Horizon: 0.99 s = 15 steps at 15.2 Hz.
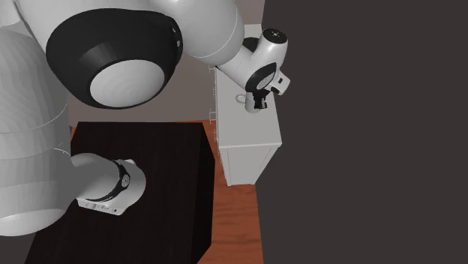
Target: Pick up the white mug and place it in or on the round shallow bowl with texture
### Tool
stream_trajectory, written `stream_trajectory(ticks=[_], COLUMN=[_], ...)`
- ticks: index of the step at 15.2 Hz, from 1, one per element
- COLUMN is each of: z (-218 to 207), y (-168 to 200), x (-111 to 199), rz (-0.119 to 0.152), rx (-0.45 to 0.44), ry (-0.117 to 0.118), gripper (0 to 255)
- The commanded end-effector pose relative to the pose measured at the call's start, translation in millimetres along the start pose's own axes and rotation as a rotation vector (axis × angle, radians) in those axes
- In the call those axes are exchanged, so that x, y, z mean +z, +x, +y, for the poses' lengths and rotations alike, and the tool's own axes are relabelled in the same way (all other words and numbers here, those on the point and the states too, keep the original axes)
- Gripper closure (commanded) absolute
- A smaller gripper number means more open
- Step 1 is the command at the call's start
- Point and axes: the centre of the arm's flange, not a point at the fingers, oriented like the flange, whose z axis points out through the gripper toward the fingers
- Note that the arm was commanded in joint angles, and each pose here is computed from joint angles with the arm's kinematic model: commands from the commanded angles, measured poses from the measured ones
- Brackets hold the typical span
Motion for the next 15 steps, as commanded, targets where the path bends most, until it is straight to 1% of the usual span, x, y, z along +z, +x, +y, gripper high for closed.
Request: stream_trajectory(ticks=[1,6,15], z=[0,0,0], y=[0,0,-2], x=[0,0,-47], rz=[0.000,0.000,0.000], rx=[0.000,0.000,0.000], ry=[0.000,0.000,0.000], gripper=[255,255,255])
